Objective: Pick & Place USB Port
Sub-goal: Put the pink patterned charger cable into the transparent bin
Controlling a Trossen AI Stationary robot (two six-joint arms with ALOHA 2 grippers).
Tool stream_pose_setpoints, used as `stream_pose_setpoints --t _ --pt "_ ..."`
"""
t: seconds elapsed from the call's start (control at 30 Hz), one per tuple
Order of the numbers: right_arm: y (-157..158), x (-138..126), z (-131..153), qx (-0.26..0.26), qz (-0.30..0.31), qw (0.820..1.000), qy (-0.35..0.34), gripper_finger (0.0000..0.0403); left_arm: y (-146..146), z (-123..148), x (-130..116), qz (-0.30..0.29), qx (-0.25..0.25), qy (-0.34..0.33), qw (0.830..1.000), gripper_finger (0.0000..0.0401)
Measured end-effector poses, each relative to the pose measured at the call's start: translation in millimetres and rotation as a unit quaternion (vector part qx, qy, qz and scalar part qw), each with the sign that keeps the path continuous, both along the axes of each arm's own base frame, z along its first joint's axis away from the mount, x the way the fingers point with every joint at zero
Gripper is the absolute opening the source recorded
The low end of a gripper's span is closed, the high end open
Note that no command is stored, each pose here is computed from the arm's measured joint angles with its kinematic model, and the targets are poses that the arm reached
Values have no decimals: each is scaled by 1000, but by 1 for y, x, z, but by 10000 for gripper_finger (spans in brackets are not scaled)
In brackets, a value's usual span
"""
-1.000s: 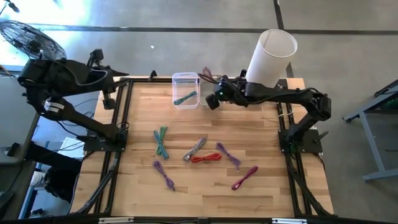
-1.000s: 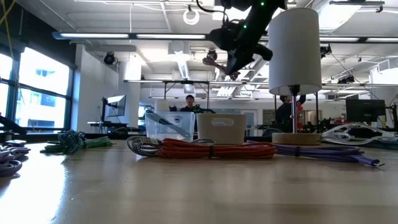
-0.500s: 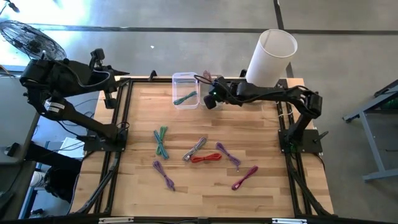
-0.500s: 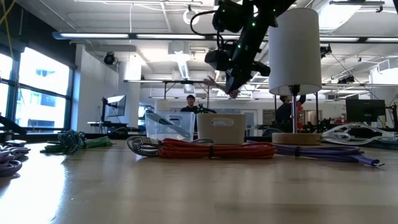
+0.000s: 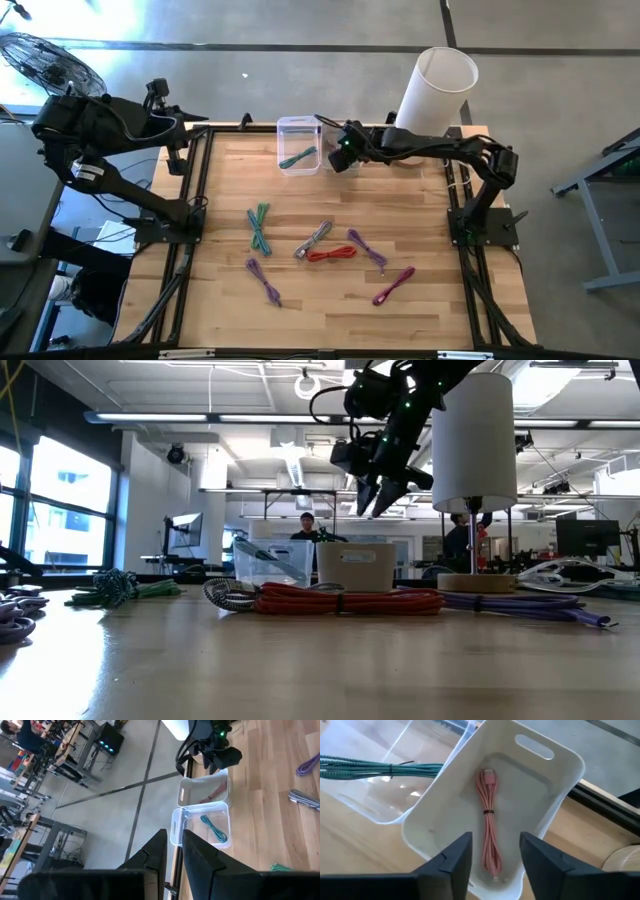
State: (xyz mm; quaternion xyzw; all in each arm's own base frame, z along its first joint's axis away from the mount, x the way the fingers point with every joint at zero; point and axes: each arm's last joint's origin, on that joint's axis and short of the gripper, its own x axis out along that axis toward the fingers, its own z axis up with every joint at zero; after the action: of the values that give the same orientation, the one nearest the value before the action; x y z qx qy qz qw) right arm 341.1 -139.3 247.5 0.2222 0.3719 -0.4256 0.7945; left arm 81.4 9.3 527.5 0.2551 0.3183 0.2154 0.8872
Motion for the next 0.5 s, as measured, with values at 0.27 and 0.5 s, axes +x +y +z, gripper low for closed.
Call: stream_pose_setpoints --t 0.27,0.5 --pt "4 5 11 39 73 995 -61 184 -2 -1 1 -36 -22 4 999 58" --pt "18 -20 62 33 162 979 -122 171 -6 -2 2 -119 -39 25 992 58"
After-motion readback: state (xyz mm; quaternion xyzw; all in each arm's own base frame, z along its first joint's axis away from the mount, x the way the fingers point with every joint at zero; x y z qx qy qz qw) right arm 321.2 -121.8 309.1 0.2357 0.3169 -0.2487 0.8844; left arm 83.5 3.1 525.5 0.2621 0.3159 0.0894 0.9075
